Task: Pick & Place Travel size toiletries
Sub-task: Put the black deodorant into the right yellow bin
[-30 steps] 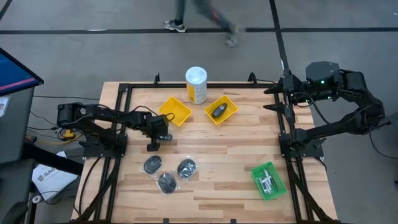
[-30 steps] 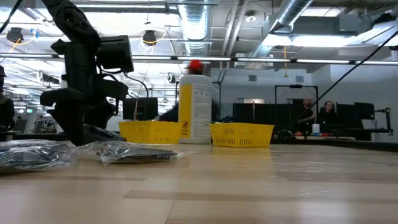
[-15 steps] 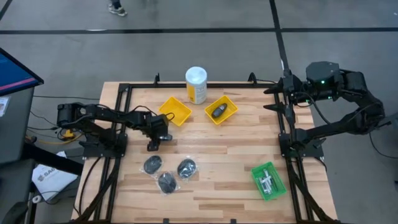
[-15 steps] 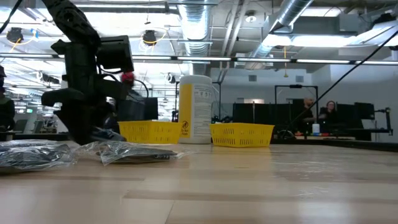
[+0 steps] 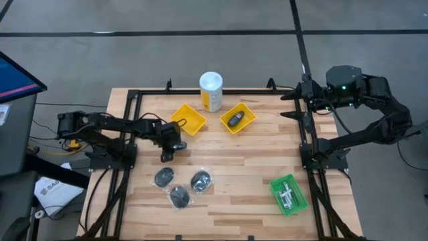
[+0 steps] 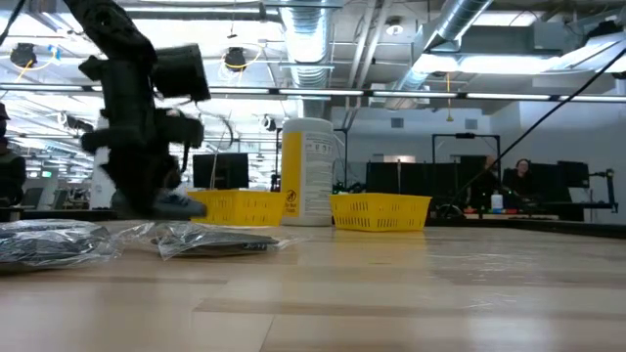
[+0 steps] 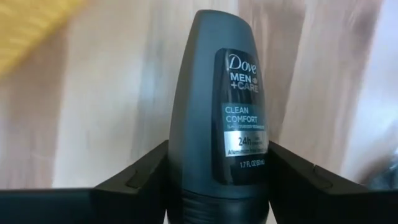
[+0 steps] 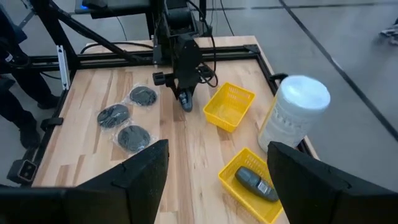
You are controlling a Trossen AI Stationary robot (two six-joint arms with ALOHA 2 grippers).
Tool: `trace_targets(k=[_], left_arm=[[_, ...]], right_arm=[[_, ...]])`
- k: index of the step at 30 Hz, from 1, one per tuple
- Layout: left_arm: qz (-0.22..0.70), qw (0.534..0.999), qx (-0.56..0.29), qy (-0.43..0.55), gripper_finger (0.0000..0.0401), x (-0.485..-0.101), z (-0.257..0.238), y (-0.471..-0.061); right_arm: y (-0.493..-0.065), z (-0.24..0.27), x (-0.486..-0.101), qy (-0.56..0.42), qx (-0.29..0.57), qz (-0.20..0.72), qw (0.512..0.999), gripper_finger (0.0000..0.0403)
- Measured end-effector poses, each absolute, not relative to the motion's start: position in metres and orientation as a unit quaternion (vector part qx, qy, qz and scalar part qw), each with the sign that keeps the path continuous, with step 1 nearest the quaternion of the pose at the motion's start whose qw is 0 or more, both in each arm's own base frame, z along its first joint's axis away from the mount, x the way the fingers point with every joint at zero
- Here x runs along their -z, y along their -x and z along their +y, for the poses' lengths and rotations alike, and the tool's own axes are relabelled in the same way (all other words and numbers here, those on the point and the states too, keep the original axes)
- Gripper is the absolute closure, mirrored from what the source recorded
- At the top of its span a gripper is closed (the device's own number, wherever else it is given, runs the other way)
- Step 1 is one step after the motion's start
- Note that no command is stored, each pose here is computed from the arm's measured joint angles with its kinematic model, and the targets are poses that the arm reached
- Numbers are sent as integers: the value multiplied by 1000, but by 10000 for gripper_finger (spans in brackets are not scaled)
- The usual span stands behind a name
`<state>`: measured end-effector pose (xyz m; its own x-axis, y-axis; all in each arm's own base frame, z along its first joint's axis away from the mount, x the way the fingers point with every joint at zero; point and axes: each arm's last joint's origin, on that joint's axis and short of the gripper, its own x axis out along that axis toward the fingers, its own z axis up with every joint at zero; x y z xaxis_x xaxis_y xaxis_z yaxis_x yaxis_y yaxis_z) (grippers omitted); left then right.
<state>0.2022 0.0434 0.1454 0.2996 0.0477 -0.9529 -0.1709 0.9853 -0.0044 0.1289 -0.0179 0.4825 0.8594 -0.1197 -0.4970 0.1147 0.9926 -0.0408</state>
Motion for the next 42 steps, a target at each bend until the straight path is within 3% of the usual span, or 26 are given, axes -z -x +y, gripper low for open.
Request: trace_targets(k=[6, 13, 17, 21, 31, 42], left_arm=[[476, 863, -138, 98, 201, -188, 45, -202], [201, 957, -170, 122, 201, -265, 45, -195], [42, 974, -196, 103, 201, -308, 43, -186], [-50, 975, -208, 64, 201, -338, 41, -183], [-63, 970, -234, -24, 201, -362, 50, -225], [-44, 978, -187, -78, 201, -374, 51, -276]], right_arm=[[-159, -23, -485, 34, 58, 229, 971, 143], [-216, -34, -486, 84, 60, 173, 980, 143], [-246, -44, -482, 79, 73, 145, 984, 143], [-271, -49, -479, 60, 81, 117, 988, 143], [-316, -57, -463, -4, 42, 81, 996, 142], [-323, -69, -462, -16, 42, 61, 997, 142]])
